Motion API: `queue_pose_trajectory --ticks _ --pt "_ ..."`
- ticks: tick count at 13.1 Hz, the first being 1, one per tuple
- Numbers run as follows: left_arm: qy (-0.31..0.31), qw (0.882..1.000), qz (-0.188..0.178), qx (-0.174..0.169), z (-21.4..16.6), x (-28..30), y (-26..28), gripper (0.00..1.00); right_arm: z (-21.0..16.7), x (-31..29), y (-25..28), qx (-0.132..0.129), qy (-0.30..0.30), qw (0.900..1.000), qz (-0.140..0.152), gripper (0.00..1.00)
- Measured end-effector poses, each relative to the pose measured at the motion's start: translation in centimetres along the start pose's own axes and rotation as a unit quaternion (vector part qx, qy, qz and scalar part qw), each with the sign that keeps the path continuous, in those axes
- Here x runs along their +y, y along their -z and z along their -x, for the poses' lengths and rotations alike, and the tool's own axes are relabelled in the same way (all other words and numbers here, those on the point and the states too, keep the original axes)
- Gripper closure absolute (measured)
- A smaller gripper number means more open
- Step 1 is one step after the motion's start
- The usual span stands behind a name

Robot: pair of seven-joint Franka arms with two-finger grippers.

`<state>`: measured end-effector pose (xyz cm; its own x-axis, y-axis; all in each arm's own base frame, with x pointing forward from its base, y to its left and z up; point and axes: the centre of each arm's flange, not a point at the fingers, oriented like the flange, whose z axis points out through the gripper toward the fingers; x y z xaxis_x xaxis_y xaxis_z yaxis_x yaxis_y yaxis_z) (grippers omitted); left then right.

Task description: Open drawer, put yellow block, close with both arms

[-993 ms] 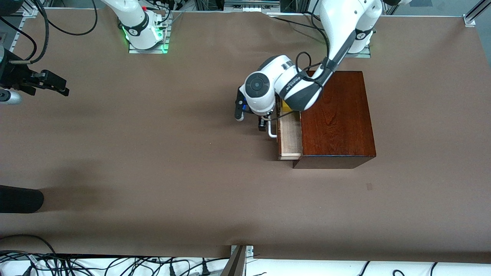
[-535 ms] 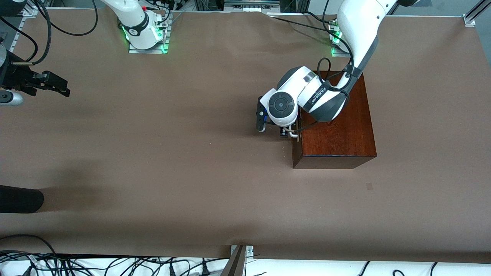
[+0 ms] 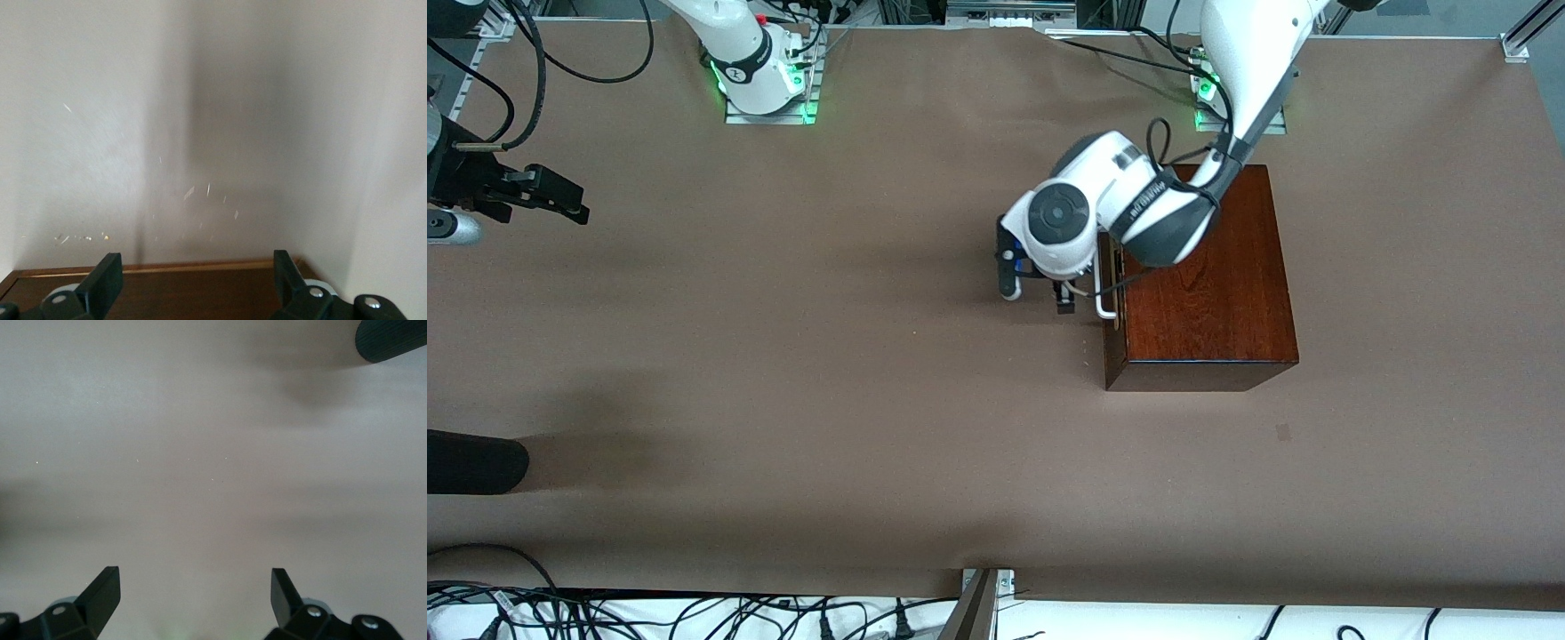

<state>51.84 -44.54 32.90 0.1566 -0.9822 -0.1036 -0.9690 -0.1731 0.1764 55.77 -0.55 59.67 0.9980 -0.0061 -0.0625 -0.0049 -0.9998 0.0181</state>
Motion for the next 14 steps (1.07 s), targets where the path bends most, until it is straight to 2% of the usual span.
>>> queue_pose_trajectory --ticks 1,3,6,7,11,14 --pt "0.040 0.999 -0.010 0.009 -0.8 1.4 2.0 0.00 0.0 0.0 0.0 0.000 0.000 1.000 0.000 0.00" --pt "0.097 0.995 -0.025 -0.011 0.2 2.8 5.5 0.00 0.0 0.0 0.0 0.000 0.000 1.000 0.000 0.00" --pt "0.163 0.980 -0.109 -0.030 6.1 0.8 13.2 0.00 0.0 0.0 0.1 0.001 0.000 1.000 0.000 0.00" --pt "0.193 0.973 -0.121 -0.037 9.4 -0.4 16.0 0.00 0.0 0.0 0.1 0.001 0.000 1.000 0.000 0.00" --pt "0.312 0.943 -0.106 -0.048 22.2 -5.5 23.0 0.00 0.0 0.0 0.0 0.001 0.000 1.000 0.000 0.00" --pt "0.394 0.917 -0.065 -0.017 31.8 -9.1 25.5 0.00 0.0 0.0 0.0 0.000 0.000 1.000 0.000 0.00"
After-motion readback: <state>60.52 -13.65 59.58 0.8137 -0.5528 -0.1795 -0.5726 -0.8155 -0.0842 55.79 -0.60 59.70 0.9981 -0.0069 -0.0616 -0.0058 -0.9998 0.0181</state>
